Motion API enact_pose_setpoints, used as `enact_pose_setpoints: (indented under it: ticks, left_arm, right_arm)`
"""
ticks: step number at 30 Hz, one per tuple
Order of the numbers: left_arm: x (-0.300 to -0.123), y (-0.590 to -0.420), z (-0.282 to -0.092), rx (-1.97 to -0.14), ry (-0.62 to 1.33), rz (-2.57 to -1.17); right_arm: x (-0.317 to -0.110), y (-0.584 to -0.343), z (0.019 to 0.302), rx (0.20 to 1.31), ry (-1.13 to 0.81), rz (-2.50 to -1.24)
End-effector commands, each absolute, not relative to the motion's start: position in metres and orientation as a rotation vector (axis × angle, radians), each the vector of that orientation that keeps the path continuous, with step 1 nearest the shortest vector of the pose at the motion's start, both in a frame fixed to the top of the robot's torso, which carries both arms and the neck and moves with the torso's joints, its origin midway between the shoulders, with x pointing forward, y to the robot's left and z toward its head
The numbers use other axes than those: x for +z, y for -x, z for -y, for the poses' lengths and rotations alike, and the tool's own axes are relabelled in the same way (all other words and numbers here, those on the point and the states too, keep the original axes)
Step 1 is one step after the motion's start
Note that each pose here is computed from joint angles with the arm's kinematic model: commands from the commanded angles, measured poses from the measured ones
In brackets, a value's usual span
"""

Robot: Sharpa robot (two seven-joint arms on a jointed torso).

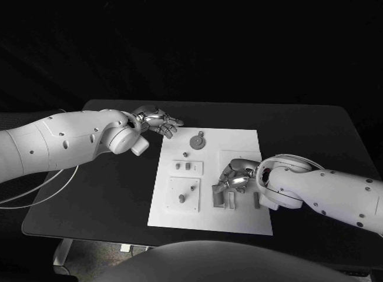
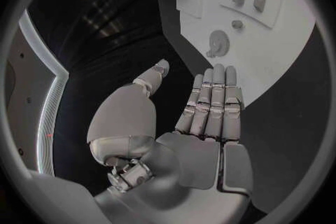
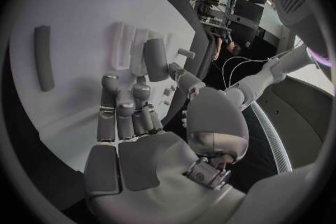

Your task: Assemble the parts on the task board

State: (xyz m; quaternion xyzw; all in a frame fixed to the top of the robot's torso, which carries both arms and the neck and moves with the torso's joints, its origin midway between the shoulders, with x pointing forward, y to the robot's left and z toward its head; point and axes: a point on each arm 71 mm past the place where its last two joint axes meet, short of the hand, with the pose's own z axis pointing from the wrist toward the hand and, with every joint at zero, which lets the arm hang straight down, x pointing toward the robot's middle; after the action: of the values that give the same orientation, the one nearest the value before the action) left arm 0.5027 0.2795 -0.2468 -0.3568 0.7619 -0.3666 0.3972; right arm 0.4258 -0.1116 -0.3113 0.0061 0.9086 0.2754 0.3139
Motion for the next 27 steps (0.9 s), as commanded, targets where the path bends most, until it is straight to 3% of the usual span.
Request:
enact_pose_setpoints:
  ticks: [1, 27]
  left_arm:
    - [-0.2454, -0.503, -0.2769, -0.94, 0.89, -1.94]
    - [-0.2465, -0.5024, -0.2776, -0.926, 0.895, -1.957]
  right_arm:
    - [-0.3125, -0.4233, 0.109, 0.737, 0.021, -2.42]
    - [-0.3112, -0.4276, 0.112, 0.798, -0.127, -2.393]
